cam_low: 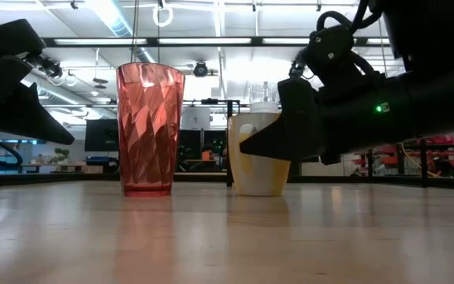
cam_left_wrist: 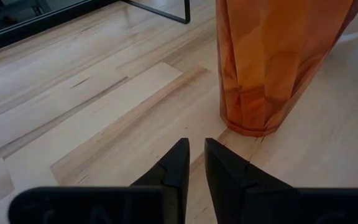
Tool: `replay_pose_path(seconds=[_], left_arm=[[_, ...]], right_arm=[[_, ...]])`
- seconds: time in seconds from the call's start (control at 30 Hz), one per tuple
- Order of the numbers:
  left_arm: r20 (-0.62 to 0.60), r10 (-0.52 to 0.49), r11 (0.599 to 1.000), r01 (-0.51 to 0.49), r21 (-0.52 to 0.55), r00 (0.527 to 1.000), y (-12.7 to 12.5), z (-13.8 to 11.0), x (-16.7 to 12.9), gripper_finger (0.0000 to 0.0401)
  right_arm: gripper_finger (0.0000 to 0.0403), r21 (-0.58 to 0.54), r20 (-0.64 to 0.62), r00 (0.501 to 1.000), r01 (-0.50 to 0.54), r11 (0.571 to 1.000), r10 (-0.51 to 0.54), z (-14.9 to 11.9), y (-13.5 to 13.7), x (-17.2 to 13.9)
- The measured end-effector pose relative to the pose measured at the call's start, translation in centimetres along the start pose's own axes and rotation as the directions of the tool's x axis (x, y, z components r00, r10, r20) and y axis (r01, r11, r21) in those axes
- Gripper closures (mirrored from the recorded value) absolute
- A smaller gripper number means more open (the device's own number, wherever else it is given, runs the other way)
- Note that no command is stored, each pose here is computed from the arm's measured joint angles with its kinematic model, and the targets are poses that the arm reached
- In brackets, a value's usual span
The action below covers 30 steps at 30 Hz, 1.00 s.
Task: Stack small to large cups/mugs on shelf
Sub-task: Put the yellow cup on the shelf
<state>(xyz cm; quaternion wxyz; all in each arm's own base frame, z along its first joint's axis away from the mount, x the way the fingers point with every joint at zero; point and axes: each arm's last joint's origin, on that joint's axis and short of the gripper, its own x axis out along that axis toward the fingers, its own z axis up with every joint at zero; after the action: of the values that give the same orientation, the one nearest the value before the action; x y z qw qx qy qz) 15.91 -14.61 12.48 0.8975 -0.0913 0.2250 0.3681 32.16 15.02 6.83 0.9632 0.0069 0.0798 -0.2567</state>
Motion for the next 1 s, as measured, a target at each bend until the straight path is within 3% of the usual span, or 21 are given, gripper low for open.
replay_pose_path(seconds=[0.73, 1.0], left_arm=[[0.000, 0.000, 1.000, 0.000, 0.000, 1.000, 0.00, 0.00, 0.00, 0.0346], [0.000, 0.000, 1.000, 0.000, 0.000, 1.000, 0.00, 0.00, 0.00, 0.0349]], right_arm=[[0.0325, 0.036, 0.039, 0.999, 0.019, 0.999, -0.020, 0.73, -0.48, 0.82], [0.0388, 0.057, 0.038, 0.999, 0.022, 0.998, -0.024, 0.73, -0.57, 0.92]])
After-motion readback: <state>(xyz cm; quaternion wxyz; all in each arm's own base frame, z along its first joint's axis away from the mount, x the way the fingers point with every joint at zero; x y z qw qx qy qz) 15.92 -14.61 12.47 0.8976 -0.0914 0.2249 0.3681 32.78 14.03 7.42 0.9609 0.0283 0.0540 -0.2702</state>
